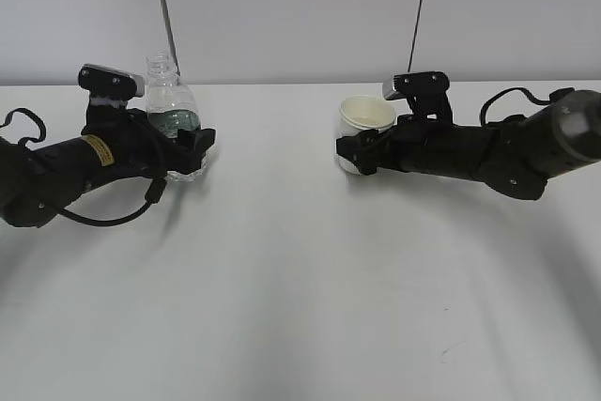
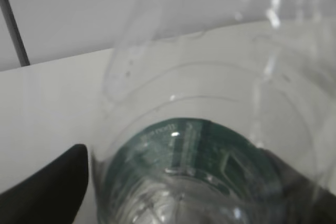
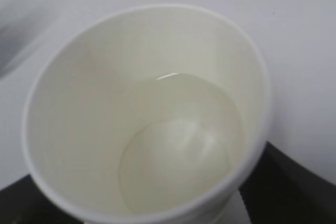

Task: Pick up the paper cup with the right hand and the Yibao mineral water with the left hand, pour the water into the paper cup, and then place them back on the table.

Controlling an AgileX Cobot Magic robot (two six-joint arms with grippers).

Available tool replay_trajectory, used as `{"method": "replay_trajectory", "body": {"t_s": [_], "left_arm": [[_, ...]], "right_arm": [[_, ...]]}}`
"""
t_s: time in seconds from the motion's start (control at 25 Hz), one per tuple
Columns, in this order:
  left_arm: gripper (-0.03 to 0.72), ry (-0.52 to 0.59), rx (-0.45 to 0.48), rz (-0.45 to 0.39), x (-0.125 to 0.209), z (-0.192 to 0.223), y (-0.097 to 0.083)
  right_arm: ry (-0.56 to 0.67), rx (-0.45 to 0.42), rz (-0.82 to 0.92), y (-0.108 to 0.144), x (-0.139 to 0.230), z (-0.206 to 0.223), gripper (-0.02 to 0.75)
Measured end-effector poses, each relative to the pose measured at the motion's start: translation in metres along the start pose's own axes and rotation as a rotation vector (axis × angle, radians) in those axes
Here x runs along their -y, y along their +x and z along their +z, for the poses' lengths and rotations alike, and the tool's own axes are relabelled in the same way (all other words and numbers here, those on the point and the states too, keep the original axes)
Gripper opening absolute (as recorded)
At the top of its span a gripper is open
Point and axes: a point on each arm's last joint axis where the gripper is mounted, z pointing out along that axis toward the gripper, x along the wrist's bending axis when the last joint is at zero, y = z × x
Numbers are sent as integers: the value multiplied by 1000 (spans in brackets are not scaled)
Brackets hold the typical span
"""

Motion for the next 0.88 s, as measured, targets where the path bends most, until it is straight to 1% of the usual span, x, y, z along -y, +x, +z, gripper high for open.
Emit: {"method": "replay_trajectory", "body": {"t_s": [0.16,0.44,0.64,0.72,0.8,0.88], "left_arm": [[575,0,1,1,0,0,0],[575,0,1,1,0,0,0],[575,0,1,2,0,0,0],[575,0,1,2,0,0,0],[575,0,1,2,0,0,0],[575,0,1,2,0,0,0]], "right_arm": [[3,1,0,0,0,0,605],[3,1,0,0,0,0,573],[3,1,0,0,0,0,571],[4,-1,-3,0,0,0,589],[8,-5,-8,1,0,0,629],[17,-10,-20,1,1,0,652]]}}
